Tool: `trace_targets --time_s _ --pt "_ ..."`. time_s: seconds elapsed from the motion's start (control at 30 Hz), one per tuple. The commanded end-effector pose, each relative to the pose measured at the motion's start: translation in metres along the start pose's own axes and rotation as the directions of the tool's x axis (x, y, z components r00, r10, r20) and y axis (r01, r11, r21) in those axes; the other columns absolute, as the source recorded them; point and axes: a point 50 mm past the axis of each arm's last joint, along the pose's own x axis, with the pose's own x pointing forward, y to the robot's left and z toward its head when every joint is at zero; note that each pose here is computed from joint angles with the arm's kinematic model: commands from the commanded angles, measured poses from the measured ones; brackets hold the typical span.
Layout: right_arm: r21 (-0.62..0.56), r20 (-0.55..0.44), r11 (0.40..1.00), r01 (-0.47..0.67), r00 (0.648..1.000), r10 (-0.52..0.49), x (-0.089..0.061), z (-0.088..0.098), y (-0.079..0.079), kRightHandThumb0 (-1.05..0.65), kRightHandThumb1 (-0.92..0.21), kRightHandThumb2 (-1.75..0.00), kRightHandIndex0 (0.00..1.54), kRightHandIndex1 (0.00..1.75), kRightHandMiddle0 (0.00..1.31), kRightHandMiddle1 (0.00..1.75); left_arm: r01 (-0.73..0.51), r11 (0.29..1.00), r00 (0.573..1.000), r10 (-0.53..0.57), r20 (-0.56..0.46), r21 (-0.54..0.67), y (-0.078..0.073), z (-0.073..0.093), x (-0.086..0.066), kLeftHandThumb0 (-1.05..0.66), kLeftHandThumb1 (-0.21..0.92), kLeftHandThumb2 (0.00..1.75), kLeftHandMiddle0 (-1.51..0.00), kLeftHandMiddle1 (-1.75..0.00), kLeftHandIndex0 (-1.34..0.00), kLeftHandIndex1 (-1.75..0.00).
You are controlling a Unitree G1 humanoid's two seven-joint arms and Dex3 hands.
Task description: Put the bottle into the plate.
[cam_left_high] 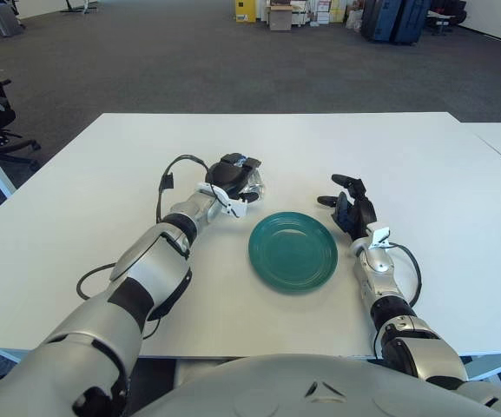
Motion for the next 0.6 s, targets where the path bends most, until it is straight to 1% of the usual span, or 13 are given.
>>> trace_targets --time_s 0.0,0.37,0.57 --pt "0.004 -0.24 0.998 0.063 0.969 -0.06 -0.051 -0.05 -0.012 -0.71 -0.92 -0.89 0.55 0.86 0.01 1.07 0.012 1.0 1.0 -0.012 -0.023 -0.013 0.004 -0.003 0.002 -0.94 0.92 0.95 -0.13 0.0 0.0 -0.29" --pt "0.008 -0.228 0.997 0.072 0.971 -0.069 -0.052 -0.049 -0.011 -0.68 -0.92 -0.9 0.54 0.87 0.01 1.08 0.046 0.999 0.999 -0.047 -0.028 -0.028 -0.005 -0.003 -0.002 -0.95 0.92 0.97 -0.13 0.0 0.0 -0.26" --pt "0.013 -0.239 0.997 0.073 0.969 -0.068 -0.054 -0.051 -0.011 -0.67 -0.92 -0.9 0.53 0.87 0.01 1.07 0.077 0.997 0.997 -0.077 -0.028 -0.018 -0.011 -0.007 -0.007 -0.96 0.92 0.98 -0.13 0.0 0.0 -0.23"
